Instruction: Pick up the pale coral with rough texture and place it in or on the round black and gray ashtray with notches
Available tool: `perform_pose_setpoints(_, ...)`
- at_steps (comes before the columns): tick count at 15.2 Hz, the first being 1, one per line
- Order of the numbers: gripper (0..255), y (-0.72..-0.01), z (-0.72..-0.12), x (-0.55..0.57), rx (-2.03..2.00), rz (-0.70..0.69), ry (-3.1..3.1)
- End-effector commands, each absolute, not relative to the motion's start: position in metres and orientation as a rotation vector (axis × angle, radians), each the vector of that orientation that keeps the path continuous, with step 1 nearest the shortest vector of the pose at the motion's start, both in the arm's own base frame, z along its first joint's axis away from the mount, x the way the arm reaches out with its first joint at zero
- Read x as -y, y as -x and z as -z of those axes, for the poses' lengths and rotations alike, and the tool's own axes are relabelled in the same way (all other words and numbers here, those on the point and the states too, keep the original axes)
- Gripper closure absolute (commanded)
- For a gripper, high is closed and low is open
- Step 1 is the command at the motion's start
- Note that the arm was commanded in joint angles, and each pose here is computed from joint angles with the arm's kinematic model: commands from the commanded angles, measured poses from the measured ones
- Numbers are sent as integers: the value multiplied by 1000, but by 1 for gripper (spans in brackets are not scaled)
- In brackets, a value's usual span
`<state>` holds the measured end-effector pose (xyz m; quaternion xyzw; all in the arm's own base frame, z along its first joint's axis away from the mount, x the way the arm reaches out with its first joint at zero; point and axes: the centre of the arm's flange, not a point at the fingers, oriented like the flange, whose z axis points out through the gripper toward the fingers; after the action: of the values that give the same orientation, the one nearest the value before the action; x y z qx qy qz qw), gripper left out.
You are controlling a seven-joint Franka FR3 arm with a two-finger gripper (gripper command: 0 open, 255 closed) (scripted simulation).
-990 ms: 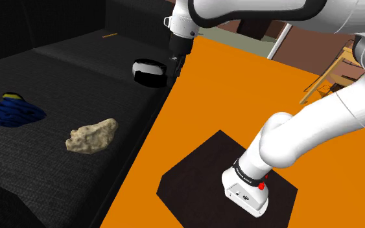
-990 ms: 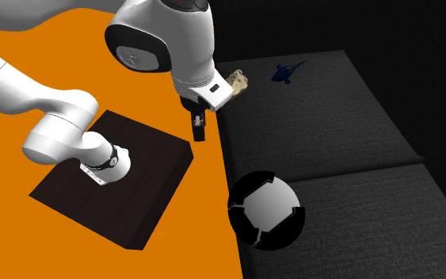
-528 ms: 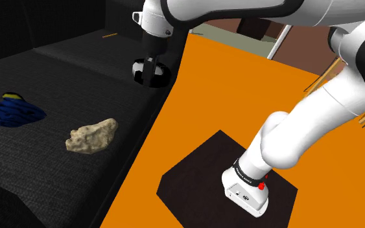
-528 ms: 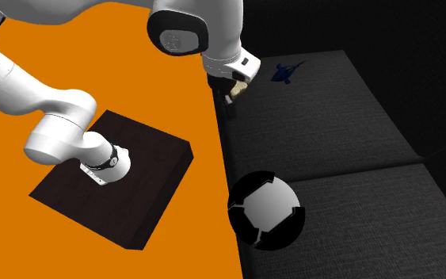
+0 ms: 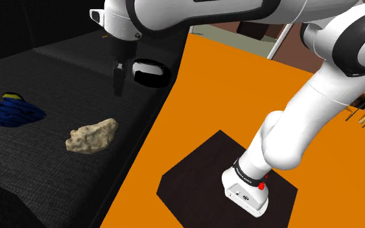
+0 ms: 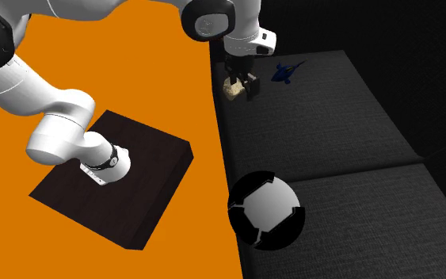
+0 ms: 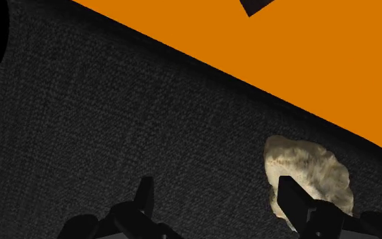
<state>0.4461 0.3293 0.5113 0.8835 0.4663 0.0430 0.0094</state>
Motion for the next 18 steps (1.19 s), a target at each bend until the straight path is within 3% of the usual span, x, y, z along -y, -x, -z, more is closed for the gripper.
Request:
perform_pose_setpoints(1, 0, -444, -508, -355, -1544, -158, -2706)
perform_pose_setpoints(6, 0, -434, -503, -418, -1749, -214, -2563)
perform_pose_setpoints(18, 0, -439, -463, -421, -1752, -215, -2561)
